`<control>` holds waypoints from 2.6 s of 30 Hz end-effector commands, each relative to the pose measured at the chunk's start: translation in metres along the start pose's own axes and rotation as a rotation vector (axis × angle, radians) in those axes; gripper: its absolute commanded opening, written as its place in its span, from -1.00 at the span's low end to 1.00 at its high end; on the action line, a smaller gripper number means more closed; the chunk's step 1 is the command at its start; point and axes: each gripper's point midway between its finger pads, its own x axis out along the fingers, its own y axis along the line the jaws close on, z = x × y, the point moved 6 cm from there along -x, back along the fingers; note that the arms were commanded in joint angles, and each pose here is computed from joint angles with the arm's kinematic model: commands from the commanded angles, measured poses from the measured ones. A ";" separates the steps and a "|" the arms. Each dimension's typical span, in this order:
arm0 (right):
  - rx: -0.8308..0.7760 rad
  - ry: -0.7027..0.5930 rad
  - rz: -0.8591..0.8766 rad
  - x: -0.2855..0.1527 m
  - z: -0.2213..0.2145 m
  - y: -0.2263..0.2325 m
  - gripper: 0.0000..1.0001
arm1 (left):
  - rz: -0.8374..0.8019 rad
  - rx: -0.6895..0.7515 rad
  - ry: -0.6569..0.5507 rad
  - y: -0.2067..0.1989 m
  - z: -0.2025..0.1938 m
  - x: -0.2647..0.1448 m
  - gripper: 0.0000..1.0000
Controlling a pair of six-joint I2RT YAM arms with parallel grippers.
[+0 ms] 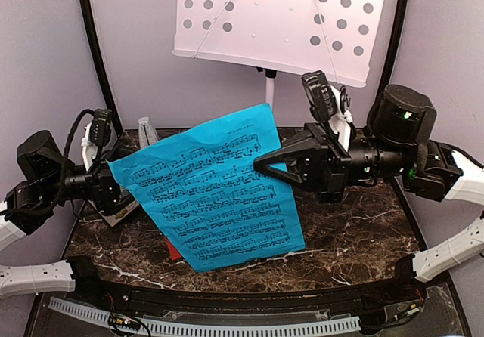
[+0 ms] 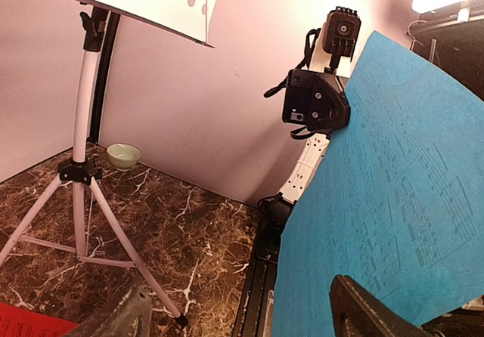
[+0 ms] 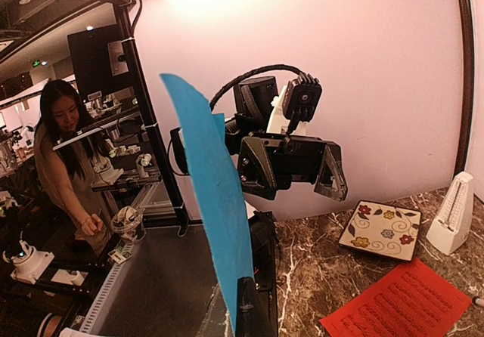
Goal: Set up the instrument practice props
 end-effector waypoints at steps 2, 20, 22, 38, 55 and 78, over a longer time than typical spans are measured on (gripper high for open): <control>-0.009 -0.053 0.020 -0.004 0.013 0.003 -1.00 | -0.024 0.017 -0.019 -0.004 0.000 -0.003 0.68; -0.004 0.507 -0.121 0.029 -0.050 -0.028 -1.00 | 0.117 -0.004 0.342 -0.006 0.000 -0.017 0.98; -0.005 0.538 -0.110 0.036 -0.053 -0.027 -1.00 | 0.091 0.005 0.354 -0.006 -0.001 -0.012 0.98; 0.001 0.625 -0.101 0.068 -0.066 -0.035 -1.00 | -0.103 -0.006 0.497 -0.012 -0.041 0.017 0.97; -0.006 0.644 -0.102 0.070 -0.069 -0.037 -1.00 | -0.142 0.036 0.553 -0.015 -0.055 0.035 -0.06; -0.062 0.313 -0.295 0.034 -0.041 -0.056 0.53 | 0.073 0.128 0.136 -0.013 -0.027 0.013 -1.00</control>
